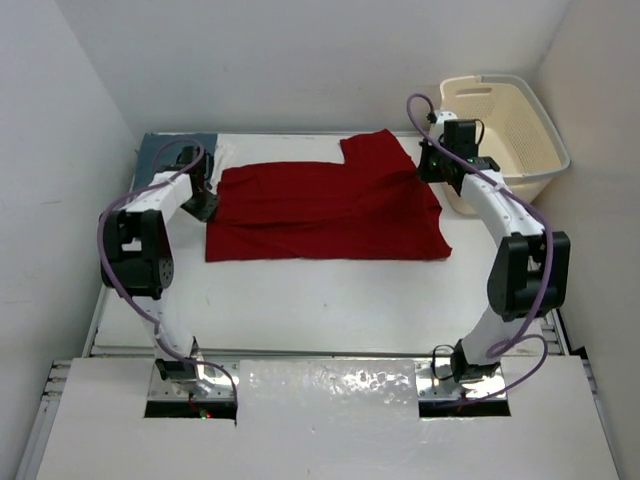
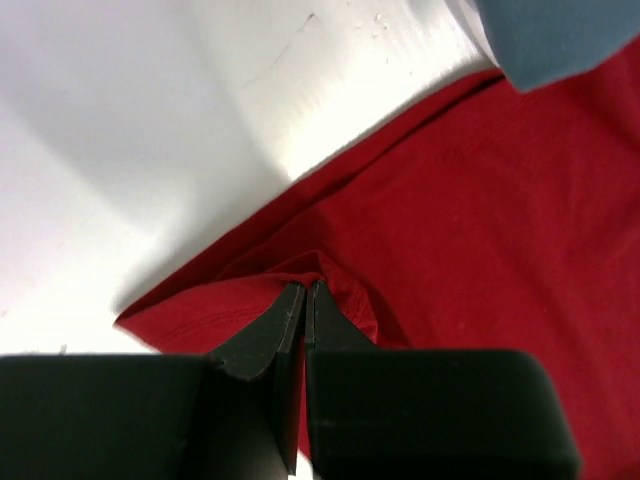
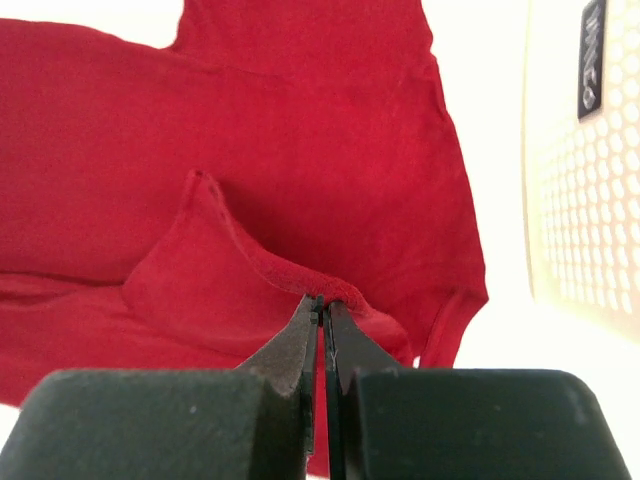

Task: Fold and stack the t-shirts
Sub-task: Fold the flattened tshirt in 1/3 of the way

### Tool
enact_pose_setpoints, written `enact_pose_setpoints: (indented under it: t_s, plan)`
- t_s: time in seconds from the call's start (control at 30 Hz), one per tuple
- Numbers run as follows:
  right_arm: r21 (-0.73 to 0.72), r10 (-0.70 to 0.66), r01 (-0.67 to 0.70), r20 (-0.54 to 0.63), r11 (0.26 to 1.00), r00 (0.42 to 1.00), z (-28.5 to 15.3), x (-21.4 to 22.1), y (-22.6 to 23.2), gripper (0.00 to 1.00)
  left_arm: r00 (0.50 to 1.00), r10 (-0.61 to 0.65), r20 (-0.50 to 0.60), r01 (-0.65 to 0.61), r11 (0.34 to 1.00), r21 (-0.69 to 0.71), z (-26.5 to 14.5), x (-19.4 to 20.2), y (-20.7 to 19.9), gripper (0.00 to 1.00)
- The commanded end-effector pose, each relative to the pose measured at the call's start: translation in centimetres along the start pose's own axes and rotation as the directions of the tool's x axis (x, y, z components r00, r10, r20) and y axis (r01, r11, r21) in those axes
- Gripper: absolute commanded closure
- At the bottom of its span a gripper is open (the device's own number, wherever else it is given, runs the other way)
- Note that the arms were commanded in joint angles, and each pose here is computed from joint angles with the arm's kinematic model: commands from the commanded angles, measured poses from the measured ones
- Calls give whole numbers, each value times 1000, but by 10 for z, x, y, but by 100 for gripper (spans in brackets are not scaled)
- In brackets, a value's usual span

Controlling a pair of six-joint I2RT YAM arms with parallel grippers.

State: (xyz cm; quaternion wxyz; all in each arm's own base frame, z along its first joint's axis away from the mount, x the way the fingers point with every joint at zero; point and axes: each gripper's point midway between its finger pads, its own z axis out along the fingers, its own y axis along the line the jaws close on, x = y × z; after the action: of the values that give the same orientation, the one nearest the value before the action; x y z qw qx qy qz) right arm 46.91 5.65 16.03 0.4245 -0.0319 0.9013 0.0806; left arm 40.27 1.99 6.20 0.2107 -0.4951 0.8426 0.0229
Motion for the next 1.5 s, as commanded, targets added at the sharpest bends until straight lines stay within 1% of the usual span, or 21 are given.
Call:
enact_pose_setpoints:
  t_s: [0.0, 0.1, 0.13, 0.2, 0.23, 0.27, 0.3, 0.37, 0.4, 0.5, 0.53, 0.67, 0.77, 0.83, 0.87, 0.9, 1.0, 1.03, 1.2, 1.33, 1.47]
  plan:
    - [12, -67, 66, 75, 998, 995, 25, -25, -11, 100, 1000, -5, 14, 5, 1000, 25, 9, -12, -15, 100]
    - [61, -63, 60, 63, 996, 996, 54, -27, -25, 100, 1000, -15, 17, 15, 1000, 4, 21, -14, -17, 97]
    - [80, -66, 60, 86, 995, 994, 58, -42, -28, 100, 1000, -19, 17, 19, 1000, -13, 25, -15, -16, 82]
    - [116, -56, 55, 10, 992, 998, 82, -27, -39, 100, 999, -21, 37, 23, 999, -45, 27, -21, -12, 41]
    - [139, -58, 53, 35, 989, 998, 84, -44, -42, 90, 999, -27, 39, 29, 998, -55, 25, -25, -10, 14]
    - [153, -56, 58, -17, 986, 998, 99, -31, -48, 71, 999, -14, 48, 17, 998, -54, 23, -29, -11, 1]
    - [165, -68, 64, 18, 984, 998, 98, -54, -49, 38, 998, -14, 58, 17, 999, -41, 15, -35, -16, 0]
    - [172, -43, 52, -58, 984, 997, 104, -43, -51, 9, 997, -2, 74, 4, 1000, -20, 3, -44, -21, 0]
    - [137, -43, 50, -54, 989, 998, 101, -48, -44, 1, 997, 0, 77, 1, 1000, -6, -4, -46, -25, 0]
    - [27, -51, 52, -62, 998, 997, 84, -33, -18, 1, 997, 15, 78, -19, 999, 44, -22, -47, -28, 0]
    - [11, -74, 74, -17, 997, 997, 66, -45, -5, 1, 997, 20, 78, -25, 998, 56, -28, -45, -26, 0]
    - [-29, -99, 97, -105, 995, 990, 47, 11, 16, 1, 995, 74, 72, -80, 993, 83, -35, -22, -24, 0]
    - [-99, -107, 96, -115, 990, 988, 46, 22, 32, 1, 989, 138, 52, -142, 986, 87, -31, 7, -28, 0]
    - [-125, -181, 162, -169, 979, 969, 55, 34, 41, 1, 985, 168, 30, -170, 982, 78, -22, 24, -29, 0]
    - [-118, -212, 195, -155, 974, 965, 58, 23, 45, 1, 982, 188, 21, -189, 978, 84, -20, 32, -33, 0]
    - [-125, -257, 234, -224, 964, 940, 69, 42, 53, 1, 981, 194, 2, -193, 977, 92, -17, 39, -34, 0]
    - [-60, -295, 289, -245, 955, 924, 83, 37, 62, 1, 977, 208, -52, -199, 971, 131, -3, 57, -37, 0]
    - [-35, -264, 265, -276, 964, 924, 93, 47, 61, 1, 976, 212, -58, -202, 969, 145, 0, 60, -39, 0]
    - [110, -110, 141, -252, 984, 962, 119, 47, 62, 1, 969, 235, -73, -222, 962, 158, 16, 70, -38, 0]
    - [158, -74, 115, -248, 981, 966, 140, 55, 62, 2, 957, 264, -118, -247, 959, 143, 27, 82, -31, 0]
    - [169, -88, 134, -254, 976, 963, 155, 62, 67, 15, 954, 278, -113, -262, 956, 134, 29, 82, -26, 0]
